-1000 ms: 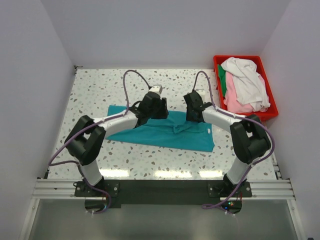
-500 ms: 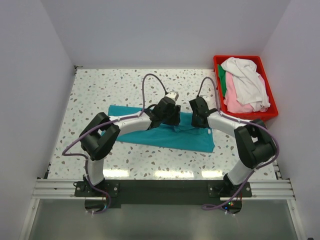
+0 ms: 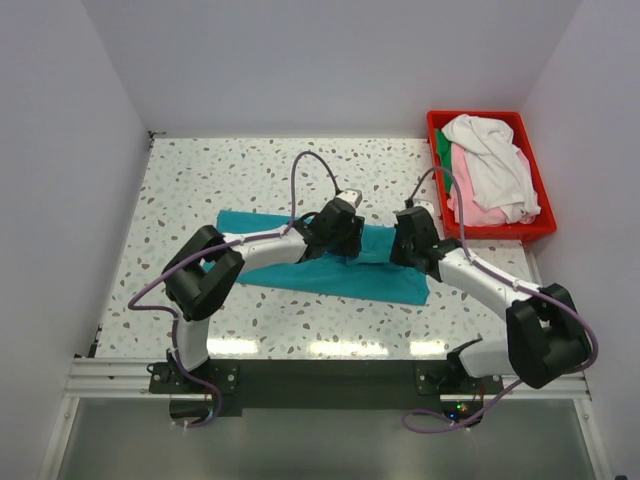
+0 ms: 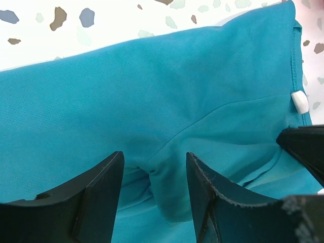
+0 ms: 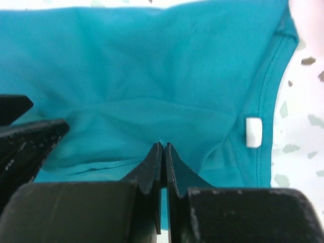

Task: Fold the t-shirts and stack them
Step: Fold the tshirt

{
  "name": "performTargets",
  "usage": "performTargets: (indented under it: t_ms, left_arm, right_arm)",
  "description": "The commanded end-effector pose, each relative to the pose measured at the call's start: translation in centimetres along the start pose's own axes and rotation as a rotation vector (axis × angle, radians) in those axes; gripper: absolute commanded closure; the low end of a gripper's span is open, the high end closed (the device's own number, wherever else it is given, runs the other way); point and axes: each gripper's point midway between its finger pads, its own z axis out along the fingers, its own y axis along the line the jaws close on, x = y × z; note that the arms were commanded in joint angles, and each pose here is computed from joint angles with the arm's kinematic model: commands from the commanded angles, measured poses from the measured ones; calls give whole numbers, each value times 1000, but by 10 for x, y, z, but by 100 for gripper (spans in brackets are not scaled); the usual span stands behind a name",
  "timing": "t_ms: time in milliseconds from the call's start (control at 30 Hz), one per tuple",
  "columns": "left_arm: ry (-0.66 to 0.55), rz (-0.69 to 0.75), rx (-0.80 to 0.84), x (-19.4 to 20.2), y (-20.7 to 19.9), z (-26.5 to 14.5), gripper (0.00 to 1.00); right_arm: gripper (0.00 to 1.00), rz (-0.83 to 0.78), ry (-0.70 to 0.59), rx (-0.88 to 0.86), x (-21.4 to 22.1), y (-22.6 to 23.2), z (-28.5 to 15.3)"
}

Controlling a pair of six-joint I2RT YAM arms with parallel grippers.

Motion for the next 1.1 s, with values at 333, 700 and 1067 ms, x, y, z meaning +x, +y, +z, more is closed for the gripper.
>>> performTargets:
  t_ms: [333,700,1067]
  left_arm:
    - [-16,81,-12,-4,-2,-15,45]
    - [-26,119,-58,-12,5,-27,47]
    - [-29,122,-82,-12,10,-29,47]
  right_arm:
    - [64,30,-17,-121,21,4,-31]
    - [78,9,14,-58,10,10,-5]
    - [86,9,54,-189,50,23,-29]
